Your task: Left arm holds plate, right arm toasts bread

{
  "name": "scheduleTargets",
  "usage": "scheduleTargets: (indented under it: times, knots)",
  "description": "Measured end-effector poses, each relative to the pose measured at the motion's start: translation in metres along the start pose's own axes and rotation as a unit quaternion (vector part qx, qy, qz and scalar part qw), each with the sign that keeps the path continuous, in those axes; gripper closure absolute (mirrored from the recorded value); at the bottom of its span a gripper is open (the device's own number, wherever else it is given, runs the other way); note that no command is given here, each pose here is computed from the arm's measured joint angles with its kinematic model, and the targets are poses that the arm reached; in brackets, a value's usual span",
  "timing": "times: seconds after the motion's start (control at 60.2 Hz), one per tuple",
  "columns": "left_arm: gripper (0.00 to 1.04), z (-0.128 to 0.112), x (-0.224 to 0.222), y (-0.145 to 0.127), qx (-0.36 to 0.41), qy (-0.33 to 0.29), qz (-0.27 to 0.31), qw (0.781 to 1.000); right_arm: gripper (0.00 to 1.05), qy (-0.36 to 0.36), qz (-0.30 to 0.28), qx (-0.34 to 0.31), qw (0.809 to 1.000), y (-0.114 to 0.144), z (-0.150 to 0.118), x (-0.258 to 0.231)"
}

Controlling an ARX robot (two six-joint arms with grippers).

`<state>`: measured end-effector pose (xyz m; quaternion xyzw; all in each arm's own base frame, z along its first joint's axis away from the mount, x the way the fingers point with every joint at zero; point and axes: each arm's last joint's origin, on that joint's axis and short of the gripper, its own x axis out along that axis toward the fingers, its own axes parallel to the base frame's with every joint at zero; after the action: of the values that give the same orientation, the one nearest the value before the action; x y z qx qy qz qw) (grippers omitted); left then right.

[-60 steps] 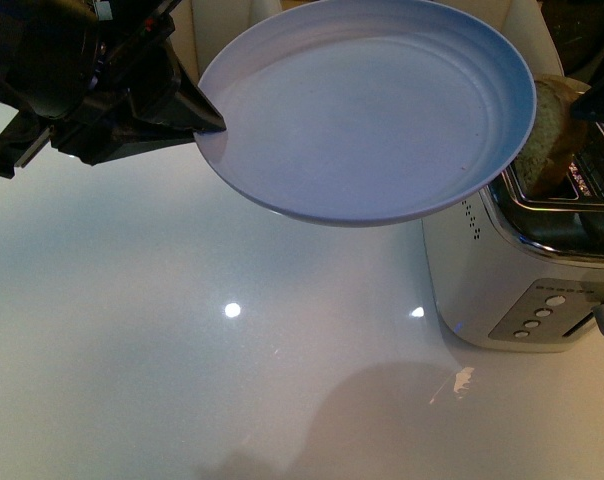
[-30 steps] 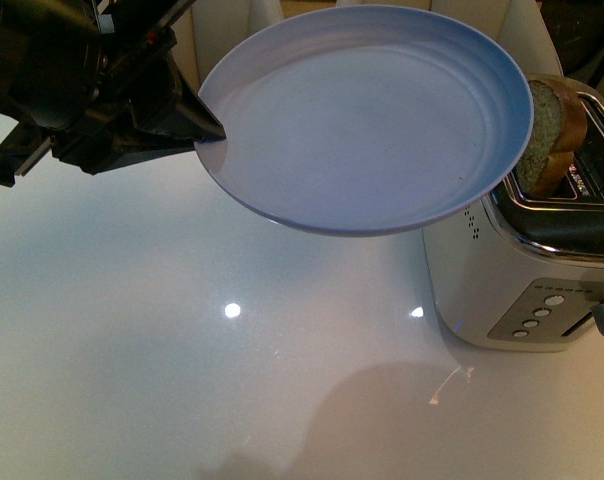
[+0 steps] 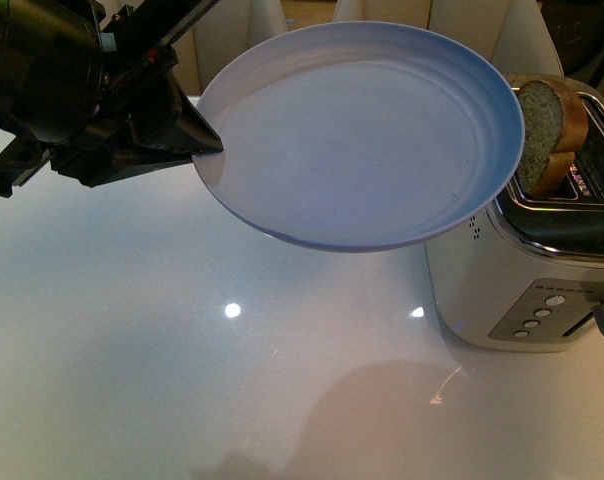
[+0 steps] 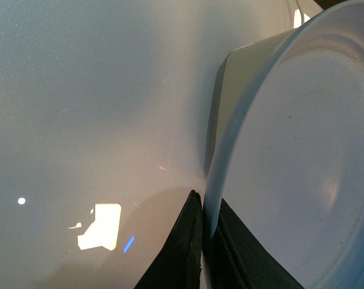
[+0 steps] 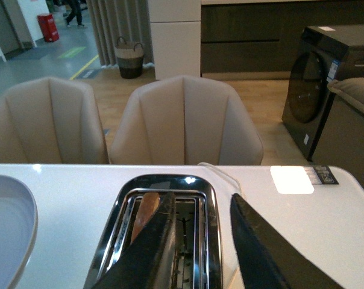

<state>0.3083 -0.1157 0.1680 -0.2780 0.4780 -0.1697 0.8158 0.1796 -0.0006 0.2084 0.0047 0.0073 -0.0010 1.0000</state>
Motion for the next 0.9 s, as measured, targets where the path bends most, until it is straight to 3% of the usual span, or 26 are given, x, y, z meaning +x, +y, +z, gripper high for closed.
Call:
scheduleTargets:
  times: [0.083, 0.897]
  knots:
    - [1.02, 0.0, 0.0, 0.0, 0.001, 0.0, 0.0, 1.0, 1.03, -0.002, 0.0, 0.0, 1.0, 0.0, -0.005, -0.006]
    - [1.02, -0.001, 0.0, 0.001, 0.006, 0.0, 0.002, 1.0, 1.03, -0.006, -0.001, -0.002, 1.0, 0.0, -0.038, -0.051]
